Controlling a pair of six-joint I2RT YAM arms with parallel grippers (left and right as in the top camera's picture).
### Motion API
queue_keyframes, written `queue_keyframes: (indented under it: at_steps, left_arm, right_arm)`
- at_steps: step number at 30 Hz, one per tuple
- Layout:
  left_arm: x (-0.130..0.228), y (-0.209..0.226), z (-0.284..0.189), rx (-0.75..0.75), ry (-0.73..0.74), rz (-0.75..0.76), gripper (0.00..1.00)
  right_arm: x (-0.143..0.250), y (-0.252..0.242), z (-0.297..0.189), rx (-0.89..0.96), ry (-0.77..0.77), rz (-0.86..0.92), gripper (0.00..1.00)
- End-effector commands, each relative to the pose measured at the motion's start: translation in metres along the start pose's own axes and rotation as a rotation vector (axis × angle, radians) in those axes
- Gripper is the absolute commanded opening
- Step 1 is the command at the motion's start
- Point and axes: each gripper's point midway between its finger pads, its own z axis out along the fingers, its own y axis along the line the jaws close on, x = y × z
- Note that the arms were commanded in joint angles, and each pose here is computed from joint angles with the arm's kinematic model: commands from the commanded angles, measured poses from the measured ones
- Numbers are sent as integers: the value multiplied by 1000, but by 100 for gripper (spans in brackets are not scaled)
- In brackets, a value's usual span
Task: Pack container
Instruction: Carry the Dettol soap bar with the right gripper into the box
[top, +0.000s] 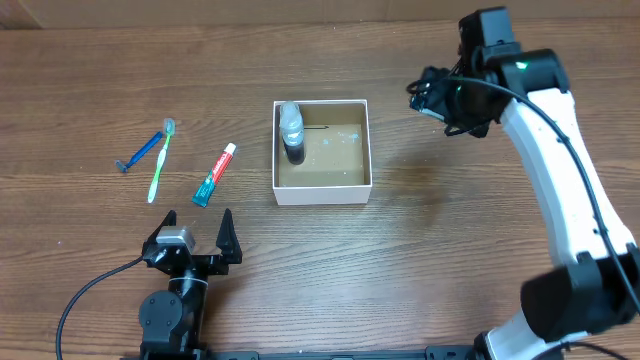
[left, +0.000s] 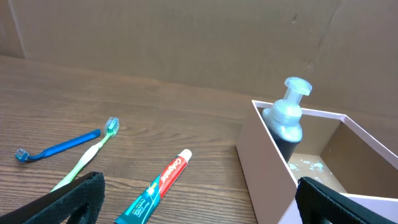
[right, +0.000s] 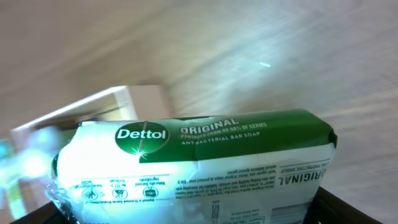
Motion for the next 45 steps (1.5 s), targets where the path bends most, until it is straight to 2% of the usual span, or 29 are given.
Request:
queue_keyframes:
  at_steps: [1,7,15,31,45]
  left_arm:
    - [0,0,0,2,-5,19,100]
    - [0,0,0,2,-5,19,100]
    - [0,0,0,2,-5,19,100]
    - [-1,0,0,2,-6,19,100]
    - [0,0,0,2,-5,19,100]
  right_arm:
    - [12,53,-29,-185,-15,-110,83]
    - [35,104,-26,-263,-30,-233,83]
    - [56,143,-9,-265,-59,-327,83]
    - [74,130,97,-135,100,-323,83]
    - [75,123,140,-85,121,-321,83]
